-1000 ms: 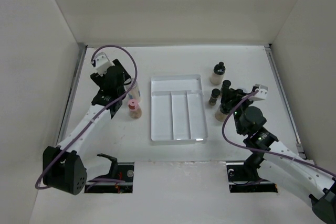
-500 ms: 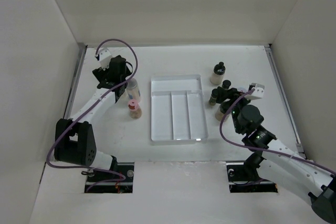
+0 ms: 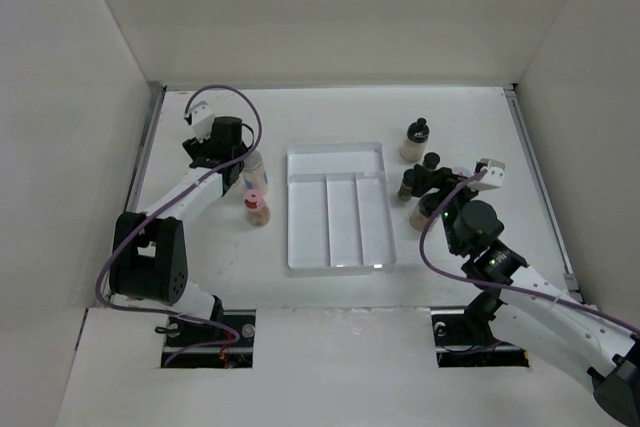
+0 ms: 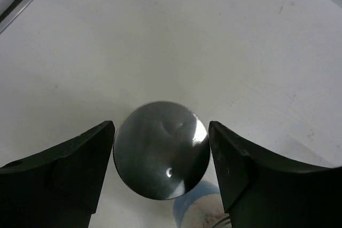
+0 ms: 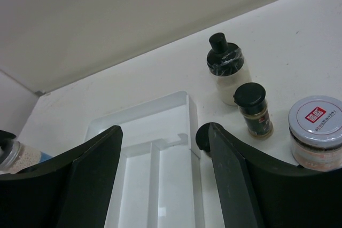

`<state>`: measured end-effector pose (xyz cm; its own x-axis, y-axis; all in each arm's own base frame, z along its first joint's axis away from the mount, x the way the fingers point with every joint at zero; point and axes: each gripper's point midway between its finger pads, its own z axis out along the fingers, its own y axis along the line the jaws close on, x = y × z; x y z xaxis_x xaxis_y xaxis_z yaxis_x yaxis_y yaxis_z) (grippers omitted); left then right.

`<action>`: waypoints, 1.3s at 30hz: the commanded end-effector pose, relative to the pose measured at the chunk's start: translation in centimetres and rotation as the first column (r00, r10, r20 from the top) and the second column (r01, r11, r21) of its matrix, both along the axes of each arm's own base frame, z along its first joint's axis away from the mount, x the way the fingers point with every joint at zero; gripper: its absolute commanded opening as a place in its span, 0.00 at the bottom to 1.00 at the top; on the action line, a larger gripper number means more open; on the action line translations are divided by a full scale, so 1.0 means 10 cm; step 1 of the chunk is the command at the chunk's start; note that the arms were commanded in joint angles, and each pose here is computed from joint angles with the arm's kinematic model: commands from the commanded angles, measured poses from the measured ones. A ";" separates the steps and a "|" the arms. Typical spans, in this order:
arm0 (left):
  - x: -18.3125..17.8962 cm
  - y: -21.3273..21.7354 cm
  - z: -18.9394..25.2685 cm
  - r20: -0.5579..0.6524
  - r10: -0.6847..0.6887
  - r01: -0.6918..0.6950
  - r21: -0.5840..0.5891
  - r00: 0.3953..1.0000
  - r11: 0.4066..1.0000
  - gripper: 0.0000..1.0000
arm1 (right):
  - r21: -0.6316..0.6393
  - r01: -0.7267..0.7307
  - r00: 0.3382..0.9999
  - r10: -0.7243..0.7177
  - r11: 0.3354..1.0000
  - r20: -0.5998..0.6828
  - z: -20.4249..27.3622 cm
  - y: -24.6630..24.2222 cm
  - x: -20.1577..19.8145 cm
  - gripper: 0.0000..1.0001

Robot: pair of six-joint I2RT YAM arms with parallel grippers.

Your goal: Organize the condiment bottles

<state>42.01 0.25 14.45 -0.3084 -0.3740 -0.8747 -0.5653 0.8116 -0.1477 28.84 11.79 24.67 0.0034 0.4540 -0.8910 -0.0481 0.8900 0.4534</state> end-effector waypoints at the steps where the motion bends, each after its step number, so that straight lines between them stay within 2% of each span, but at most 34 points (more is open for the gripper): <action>1: 0.01 0.05 -0.02 0.039 0.018 -0.016 -0.038 0.999 0.999 0.65 | 0.050 -0.023 0.997 0.020 0.998 0.071 0.32 0.04 -0.03 0.72; 5: 0.00 0.08 0.15 0.090 0.023 -0.019 -0.049 0.996 0.999 0.46 | 0.043 -0.023 0.998 0.020 0.999 0.061 0.30 0.06 0.00 0.72; 7: 0.01 0.05 0.36 0.150 0.023 -0.015 -0.053 0.988 0.998 0.40 | 0.040 -0.023 0.998 0.021 0.999 0.058 0.28 0.06 0.00 0.72; 15: -0.01 -0.20 1.72 0.449 -0.029 0.051 -0.036 0.893 0.998 0.38 | 0.039 -0.023 0.998 0.021 0.999 0.057 0.28 0.07 0.01 0.72; 20: 0.09 -0.78 2.23 0.525 -0.161 0.193 -0.006 0.836 0.981 0.38 | 0.044 -0.022 0.998 0.019 0.999 0.060 0.29 0.06 0.00 0.72; 24: 0.19 -1.51 2.18 0.511 -0.301 0.355 -0.008 0.805 0.935 0.38 | 0.059 -0.010 0.998 0.006 0.998 0.070 0.30 0.00 -0.02 0.72; 29: 0.30 -2.13 1.87 0.458 -0.407 0.454 0.010 0.790 0.891 0.38 | 0.059 -0.006 0.998 0.002 0.998 0.066 0.29 0.00 -0.01 0.72; 34: 0.38 -2.41 1.53 0.408 -0.456 0.488 0.028 0.791 0.872 0.37 | 0.053 -0.013 0.998 0.010 0.999 0.060 0.27 0.03 0.00 0.72; 39: 0.41 -2.45 1.23 0.357 -0.475 0.489 0.056 0.804 0.870 0.37 | 0.054 -0.015 0.998 0.011 0.998 0.062 0.28 0.03 0.00 0.72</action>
<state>45.32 -24.12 20.56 -0.3034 -0.1938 -0.9330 -0.0336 0.9807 -0.1928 28.76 11.79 24.84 0.0057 0.4598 -0.8880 -0.0520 0.8869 0.4590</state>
